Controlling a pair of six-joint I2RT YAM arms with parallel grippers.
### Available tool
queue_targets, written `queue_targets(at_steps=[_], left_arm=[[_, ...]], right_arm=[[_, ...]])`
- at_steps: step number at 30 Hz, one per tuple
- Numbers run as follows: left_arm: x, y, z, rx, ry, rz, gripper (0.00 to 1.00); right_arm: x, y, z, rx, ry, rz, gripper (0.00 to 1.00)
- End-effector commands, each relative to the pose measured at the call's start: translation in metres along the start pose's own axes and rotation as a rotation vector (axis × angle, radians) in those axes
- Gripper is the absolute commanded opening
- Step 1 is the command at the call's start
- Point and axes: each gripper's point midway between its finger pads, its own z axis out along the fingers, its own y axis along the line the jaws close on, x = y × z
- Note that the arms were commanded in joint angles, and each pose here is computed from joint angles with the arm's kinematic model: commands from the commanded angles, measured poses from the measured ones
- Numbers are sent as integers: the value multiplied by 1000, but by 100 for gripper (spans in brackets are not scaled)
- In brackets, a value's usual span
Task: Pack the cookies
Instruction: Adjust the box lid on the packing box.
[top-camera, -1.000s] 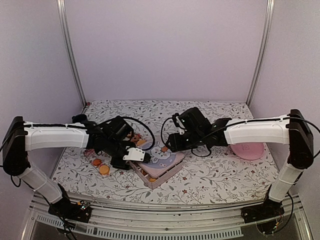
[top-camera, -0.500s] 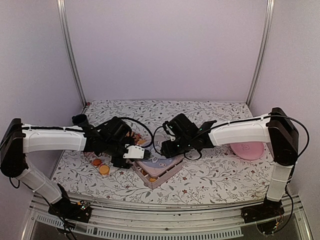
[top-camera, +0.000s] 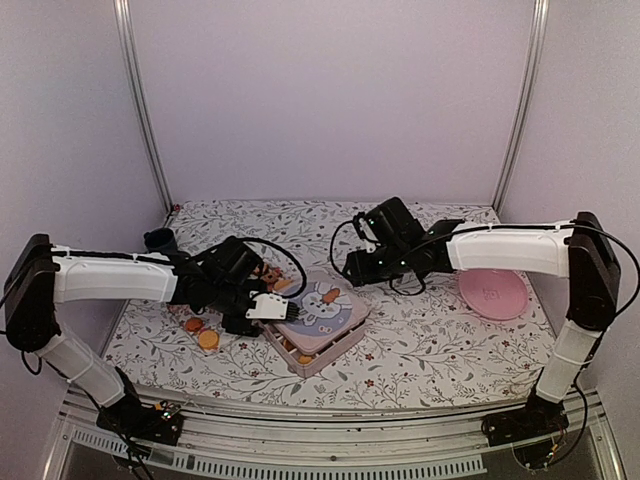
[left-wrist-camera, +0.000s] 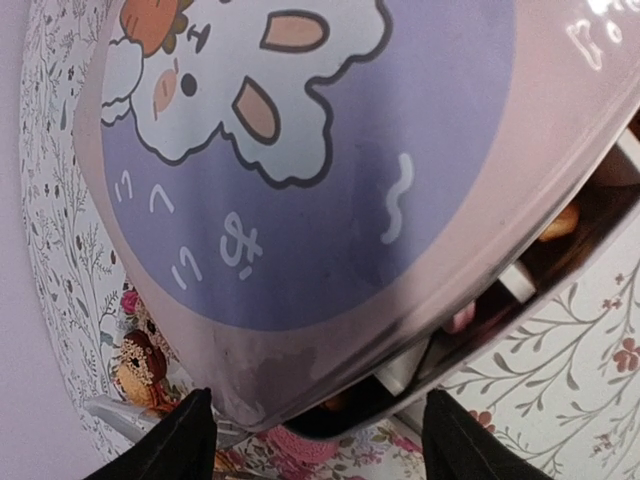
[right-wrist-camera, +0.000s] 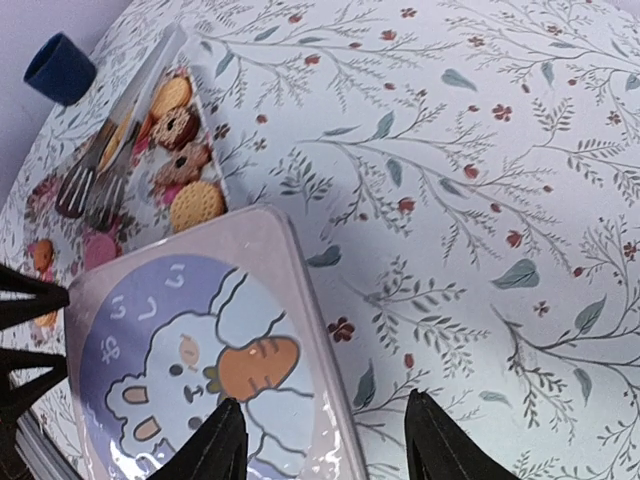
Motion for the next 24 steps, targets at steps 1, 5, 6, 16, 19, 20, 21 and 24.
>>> queue_targets(at_steps=[1,5,6,16,19,20,21,24], left_arm=[[4,0,5,-3,9,-26,71],[5,1,5,-10,17,-26,71],[4,1,5,-11,16,-29,71],[7,-3,7,-10,23,-30,69],[7,-2,8,-16,20,-32,68],[6,-2,8,-16,19,-35,68],[6,-1,8,-17,17,-36,67],[6,0,7,-23,18,-37,66]], right_arm=[[-21,-23,18,35,4,23,54],[-4,-46,56,107,97,34,49],[-1,-47,62,118,113,31,48],[5,-24,74,30,135,36,47],[7,-11,68,6,131,18,46],[9,-9,67,4,130,15,46],[10,-6,65,0,129,14,46],[17,0,60,-8,129,15,45]])
